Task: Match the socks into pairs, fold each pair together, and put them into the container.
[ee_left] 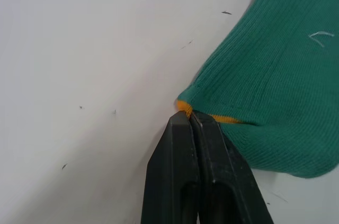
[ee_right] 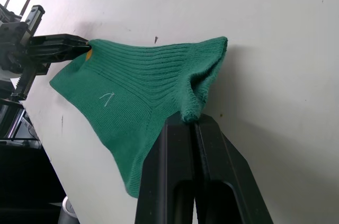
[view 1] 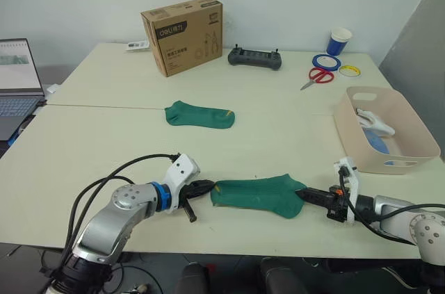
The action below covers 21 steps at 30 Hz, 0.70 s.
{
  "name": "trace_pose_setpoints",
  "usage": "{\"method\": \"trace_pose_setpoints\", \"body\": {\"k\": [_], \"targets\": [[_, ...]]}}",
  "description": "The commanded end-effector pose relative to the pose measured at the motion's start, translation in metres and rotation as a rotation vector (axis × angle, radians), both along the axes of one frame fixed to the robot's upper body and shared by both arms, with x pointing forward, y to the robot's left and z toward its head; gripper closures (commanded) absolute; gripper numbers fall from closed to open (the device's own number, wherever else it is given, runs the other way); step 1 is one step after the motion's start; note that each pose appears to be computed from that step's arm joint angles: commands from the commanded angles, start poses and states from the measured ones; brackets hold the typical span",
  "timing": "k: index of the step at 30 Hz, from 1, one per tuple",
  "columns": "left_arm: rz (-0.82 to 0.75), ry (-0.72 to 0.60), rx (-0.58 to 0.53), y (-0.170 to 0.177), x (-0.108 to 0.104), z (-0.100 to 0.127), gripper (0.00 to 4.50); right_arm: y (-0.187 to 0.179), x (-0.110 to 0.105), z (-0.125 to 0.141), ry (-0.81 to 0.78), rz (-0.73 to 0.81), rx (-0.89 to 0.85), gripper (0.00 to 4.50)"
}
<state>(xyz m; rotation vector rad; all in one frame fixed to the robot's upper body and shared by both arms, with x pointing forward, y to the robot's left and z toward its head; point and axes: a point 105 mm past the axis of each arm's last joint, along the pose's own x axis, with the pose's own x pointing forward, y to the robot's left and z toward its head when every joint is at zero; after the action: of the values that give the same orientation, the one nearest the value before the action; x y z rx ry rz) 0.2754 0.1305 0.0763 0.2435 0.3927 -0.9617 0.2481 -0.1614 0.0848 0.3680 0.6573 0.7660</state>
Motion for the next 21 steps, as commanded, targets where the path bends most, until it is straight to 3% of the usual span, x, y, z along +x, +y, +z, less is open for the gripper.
{"method": "trace_pose_setpoints", "body": {"k": [1, 21], "targets": [[-0.039, -0.022, 0.000, -0.0045, -0.0015, 0.0056, 4.50, 0.0040, -0.0012, 0.0079, -0.039, -0.007, 0.013, 4.43], [-0.063, -0.014, 0.028, -0.0054, -0.0010, 0.0026, 4.50, 0.0074, -0.0099, -0.0009, -0.012, -0.014, 0.023, 4.43]]}}
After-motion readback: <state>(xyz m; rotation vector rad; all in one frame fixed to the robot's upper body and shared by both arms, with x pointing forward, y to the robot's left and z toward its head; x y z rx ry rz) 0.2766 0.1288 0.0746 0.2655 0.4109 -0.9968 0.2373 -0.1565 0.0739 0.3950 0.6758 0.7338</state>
